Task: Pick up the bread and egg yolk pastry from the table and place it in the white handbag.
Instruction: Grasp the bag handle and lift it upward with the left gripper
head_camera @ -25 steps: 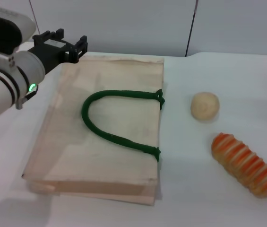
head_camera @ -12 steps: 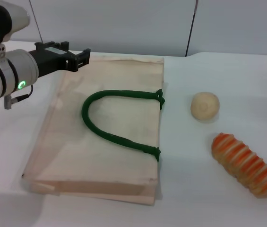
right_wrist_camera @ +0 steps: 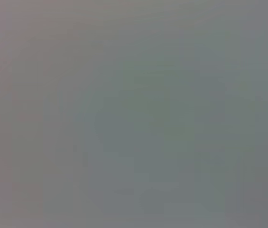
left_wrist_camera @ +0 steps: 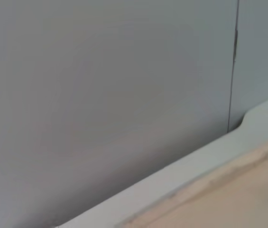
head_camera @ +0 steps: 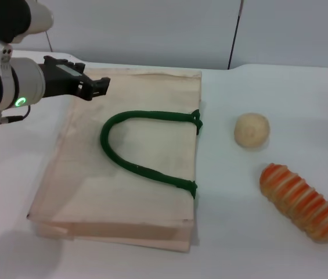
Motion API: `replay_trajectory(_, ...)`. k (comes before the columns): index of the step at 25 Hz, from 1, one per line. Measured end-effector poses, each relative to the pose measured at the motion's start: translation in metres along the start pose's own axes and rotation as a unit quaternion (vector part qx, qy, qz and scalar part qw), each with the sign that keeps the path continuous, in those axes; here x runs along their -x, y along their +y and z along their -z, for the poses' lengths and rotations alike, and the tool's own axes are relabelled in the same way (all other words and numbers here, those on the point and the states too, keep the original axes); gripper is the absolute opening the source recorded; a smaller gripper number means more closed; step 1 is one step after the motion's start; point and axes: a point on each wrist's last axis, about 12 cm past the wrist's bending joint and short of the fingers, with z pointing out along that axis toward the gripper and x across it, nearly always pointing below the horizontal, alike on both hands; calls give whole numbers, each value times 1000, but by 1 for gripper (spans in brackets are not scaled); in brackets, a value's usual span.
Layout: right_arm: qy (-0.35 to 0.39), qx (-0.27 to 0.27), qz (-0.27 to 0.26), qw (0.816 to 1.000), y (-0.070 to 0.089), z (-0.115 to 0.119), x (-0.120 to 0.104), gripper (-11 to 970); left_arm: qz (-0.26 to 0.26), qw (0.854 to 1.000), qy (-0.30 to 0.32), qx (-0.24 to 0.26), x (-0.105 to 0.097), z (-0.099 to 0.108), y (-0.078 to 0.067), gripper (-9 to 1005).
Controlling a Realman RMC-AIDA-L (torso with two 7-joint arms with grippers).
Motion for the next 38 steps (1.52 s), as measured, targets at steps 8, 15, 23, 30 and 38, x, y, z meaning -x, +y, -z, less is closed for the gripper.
replay_trajectory(8,1,0,0,1000,0,0,0,757,-59,997,46,-7,7,2,-4,614)
replay_trajectory(15,0,4,0,1000,3,-2,1,757,-134,988,79,-6,10,-1,-7,614)
replay_trajectory(23,-2,7,-1,1000,6,-4,3,756,-138,987,78,-24,11,-13,-12,613)
replay_trajectory(30,-3,9,-1,1000,8,-5,4,756,-121,991,57,-30,10,-19,-19,612)
replay_trajectory(38,-3,9,-2,1000,8,-5,4,756,-95,993,58,-35,1,-26,-19,611)
